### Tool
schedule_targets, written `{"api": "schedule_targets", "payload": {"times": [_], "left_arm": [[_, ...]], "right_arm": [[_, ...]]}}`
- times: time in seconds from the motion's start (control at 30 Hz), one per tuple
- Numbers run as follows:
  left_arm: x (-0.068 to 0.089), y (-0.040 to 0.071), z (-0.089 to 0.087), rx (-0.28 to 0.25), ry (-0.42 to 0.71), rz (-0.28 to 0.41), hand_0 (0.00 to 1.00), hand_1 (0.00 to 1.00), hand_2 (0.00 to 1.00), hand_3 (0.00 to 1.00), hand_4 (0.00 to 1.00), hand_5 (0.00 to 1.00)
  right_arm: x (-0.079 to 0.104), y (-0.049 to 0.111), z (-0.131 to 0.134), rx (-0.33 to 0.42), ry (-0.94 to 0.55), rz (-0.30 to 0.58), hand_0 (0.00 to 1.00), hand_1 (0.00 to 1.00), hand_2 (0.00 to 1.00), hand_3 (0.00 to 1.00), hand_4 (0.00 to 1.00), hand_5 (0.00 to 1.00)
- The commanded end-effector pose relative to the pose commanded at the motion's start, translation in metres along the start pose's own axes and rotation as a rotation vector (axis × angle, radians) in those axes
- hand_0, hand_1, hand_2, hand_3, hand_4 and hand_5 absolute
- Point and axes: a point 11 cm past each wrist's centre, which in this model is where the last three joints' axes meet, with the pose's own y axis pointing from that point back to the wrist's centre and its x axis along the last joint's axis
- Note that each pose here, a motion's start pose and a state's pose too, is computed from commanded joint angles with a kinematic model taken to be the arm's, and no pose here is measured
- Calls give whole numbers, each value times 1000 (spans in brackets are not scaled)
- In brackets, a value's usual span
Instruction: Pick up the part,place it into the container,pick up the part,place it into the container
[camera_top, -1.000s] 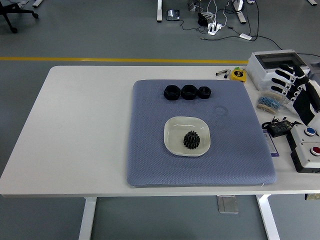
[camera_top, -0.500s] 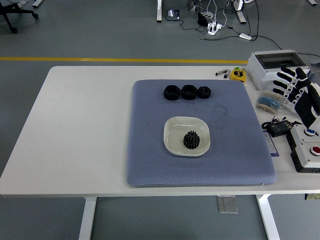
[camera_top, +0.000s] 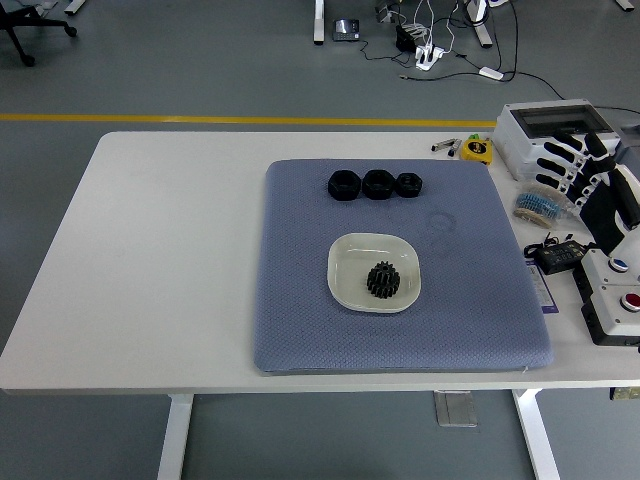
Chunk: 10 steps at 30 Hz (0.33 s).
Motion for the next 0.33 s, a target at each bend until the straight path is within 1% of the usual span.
{"api": "schedule_targets", "payload": {"times": [0.33], "left_arm": [[1, 0, 1, -1, 0, 0, 704, 707, 739, 652, 686, 668]], "right_arm": [[1, 1, 0, 7, -33, 31, 821, 821, 856, 846, 998, 802]]}}
